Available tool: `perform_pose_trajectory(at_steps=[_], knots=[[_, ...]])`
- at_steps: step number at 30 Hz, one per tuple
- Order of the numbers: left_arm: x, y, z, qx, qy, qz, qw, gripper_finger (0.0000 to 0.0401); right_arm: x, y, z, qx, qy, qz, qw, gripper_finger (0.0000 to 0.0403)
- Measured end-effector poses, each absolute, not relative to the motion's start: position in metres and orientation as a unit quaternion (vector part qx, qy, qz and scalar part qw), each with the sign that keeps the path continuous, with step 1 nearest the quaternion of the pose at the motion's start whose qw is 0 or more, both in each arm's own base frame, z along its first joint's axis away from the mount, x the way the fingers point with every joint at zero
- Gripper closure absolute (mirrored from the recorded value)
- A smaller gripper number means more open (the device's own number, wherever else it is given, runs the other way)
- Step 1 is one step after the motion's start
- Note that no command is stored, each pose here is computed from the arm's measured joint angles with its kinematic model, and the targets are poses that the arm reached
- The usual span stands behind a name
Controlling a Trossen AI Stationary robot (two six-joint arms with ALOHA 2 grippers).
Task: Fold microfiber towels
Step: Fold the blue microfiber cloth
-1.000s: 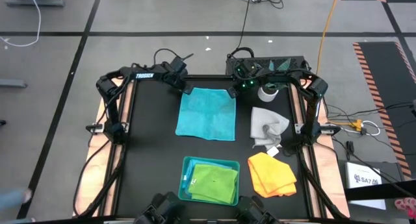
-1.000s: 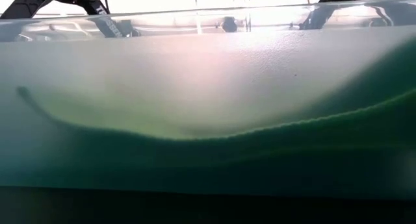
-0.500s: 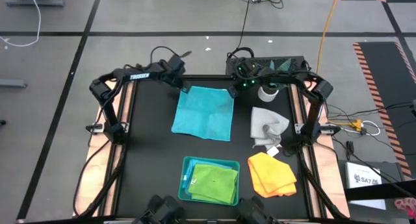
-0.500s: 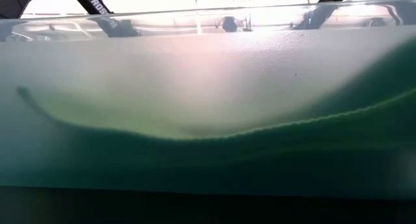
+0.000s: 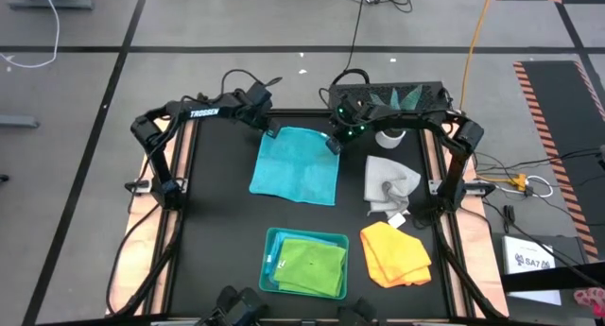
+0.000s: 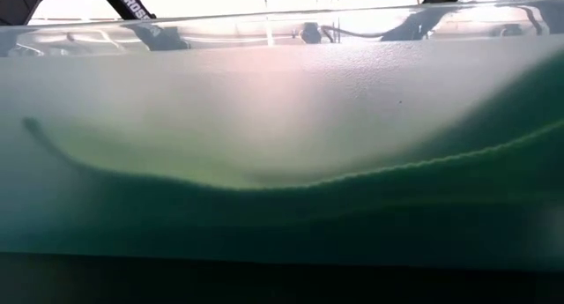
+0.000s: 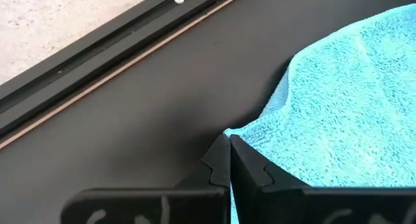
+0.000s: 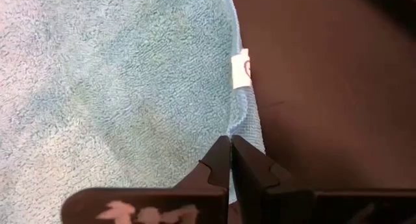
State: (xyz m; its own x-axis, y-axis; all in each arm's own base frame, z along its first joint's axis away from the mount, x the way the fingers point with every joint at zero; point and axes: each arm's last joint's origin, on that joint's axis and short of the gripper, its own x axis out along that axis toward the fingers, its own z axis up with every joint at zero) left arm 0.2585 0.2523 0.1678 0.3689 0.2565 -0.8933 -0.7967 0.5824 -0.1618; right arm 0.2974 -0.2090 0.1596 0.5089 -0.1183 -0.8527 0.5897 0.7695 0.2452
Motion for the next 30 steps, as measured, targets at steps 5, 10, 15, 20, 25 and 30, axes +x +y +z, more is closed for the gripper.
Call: perform_pose_trajectory(at_steps=[5,10,15,20,25,30], knots=[[0.258,0.251,0.168,-0.3,0.452,0.338,0.769,0.0401,0.301,-0.202,0.164,0.256,0.447,-0.216,0.829,0.0403],[0.253,0.246,0.18,-0.288,0.46,0.342,0.767,0.0401,0.301,-0.193,0.178,0.247,0.439,-0.209,0.838,0.0403],[0.243,0.237,0.207,-0.265,0.454,0.352,0.774,0.0401,0.298,-0.185,0.193,0.242,0.434,-0.204,0.843,0.0403],[0.241,0.224,0.22,-0.254,0.464,0.344,0.776,0.0401,0.296,-0.173,0.201,0.247,0.448,-0.194,0.837,0.0403],[0.246,0.208,0.218,-0.247,0.499,0.329,0.763,0.0401,0.302,-0.151,0.2,0.24,0.475,-0.168,0.83,0.0403],[0.252,0.192,0.216,-0.238,0.53,0.308,0.753,0.0401,0.31,-0.129,0.199,0.24,0.491,-0.145,0.825,0.0403]])
